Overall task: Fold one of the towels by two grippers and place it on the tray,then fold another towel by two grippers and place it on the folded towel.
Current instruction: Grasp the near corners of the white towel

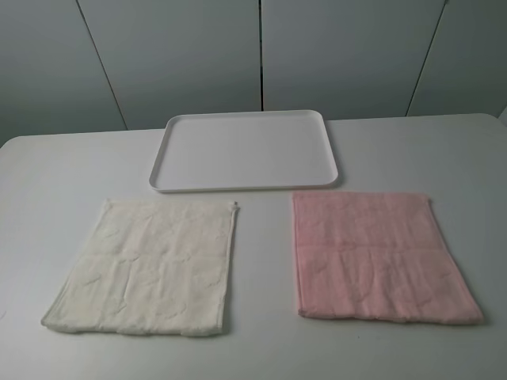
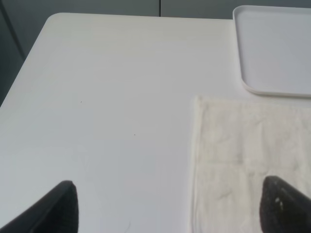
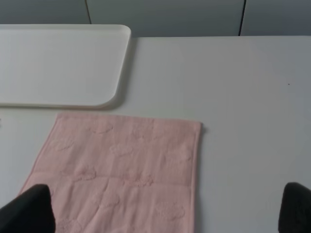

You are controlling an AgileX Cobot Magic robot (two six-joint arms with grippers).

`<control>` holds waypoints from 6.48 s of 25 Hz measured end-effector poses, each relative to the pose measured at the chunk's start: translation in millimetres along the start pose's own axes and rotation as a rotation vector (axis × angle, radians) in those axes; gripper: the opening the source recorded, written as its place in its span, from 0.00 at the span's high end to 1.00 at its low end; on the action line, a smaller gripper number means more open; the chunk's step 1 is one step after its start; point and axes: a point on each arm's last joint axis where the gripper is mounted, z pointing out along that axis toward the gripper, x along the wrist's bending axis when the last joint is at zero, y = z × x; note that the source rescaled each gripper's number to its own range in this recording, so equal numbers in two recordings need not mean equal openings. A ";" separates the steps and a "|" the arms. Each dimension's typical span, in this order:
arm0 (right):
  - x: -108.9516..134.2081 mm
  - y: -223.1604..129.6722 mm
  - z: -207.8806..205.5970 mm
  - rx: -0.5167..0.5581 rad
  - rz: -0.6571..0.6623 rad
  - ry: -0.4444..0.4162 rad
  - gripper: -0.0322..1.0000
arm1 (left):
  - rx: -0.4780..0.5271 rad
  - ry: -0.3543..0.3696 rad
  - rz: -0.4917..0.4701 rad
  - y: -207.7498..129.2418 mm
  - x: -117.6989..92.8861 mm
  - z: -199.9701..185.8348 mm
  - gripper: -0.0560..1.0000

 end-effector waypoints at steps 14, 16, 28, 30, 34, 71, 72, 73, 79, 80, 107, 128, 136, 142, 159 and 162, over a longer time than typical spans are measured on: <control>0.0 0.0 0.0 0.000 0.000 0.000 0.00 | 0.000 0.000 0.000 0.0 0.0 0.0 0.02; 0.0 0.0 0.0 0.000 0.000 0.000 0.00 | 0.000 0.000 0.000 0.0 0.0 0.0 0.02; 0.0 0.0 0.0 0.000 0.000 0.000 0.00 | 0.000 0.000 0.000 0.0 0.0 0.0 0.02; 0.0 0.0 0.0 0.000 0.000 0.000 0.00 | 0.000 0.000 0.000 0.0 0.0 0.0 0.02; 0.0 0.0 0.0 0.000 0.000 0.000 0.00 | 0.000 0.000 0.000 0.0 0.0 0.0 0.02; 6.2 79.6 43.9 0.179 -0.140 0.180 0.00 | 0.194 -0.045 0.398 78.3 -4.6 50.4 0.01; 7.2 87.6 51.4 0.184 -0.166 0.209 0.00 | 0.241 -0.068 0.472 83.8 -5.3 61.3 0.01; 8.4 95.7 61.6 0.191 -0.172 0.242 0.00 | 0.292 -0.093 0.525 90.6 -6.1 74.6 0.01; 16.6 123.5 125.4 0.235 -0.213 0.470 0.00 | 0.476 -0.245 0.818 124.7 -20.3 149.8 0.01; 18.6 127.2 135.4 0.228 -0.213 0.500 0.00 | 0.497 -0.270 0.880 127.2 -24.3 163.5 0.01; 204.7 43.4 179.2 0.477 -1.161 0.958 0.00 | 1.104 -0.827 1.571 -52.9 -57.9 248.8 0.01; 271.3 -8.5 199.5 0.602 -1.274 0.997 0.00 | 0.912 -0.802 1.621 -61.3 -62.5 259.6 0.01; 275.3 -9.4 200.7 0.603 -1.261 0.996 0.00 | 0.954 -0.841 1.636 -70.0 -61.3 262.3 0.01; 277.2 -16.0 203.7 0.620 -1.271 0.997 0.00 | 0.955 -0.901 1.696 -78.8 -57.1 255.9 0.01; 314.1 -55.9 205.6 0.624 -1.404 0.981 0.00 | 0.925 -0.886 1.694 -80.3 -57.2 255.9 0.01; 315.7 -64.3 214.0 0.652 -1.429 0.950 0.00 | 0.924 -0.887 1.695 -80.3 -57.2 255.9 0.01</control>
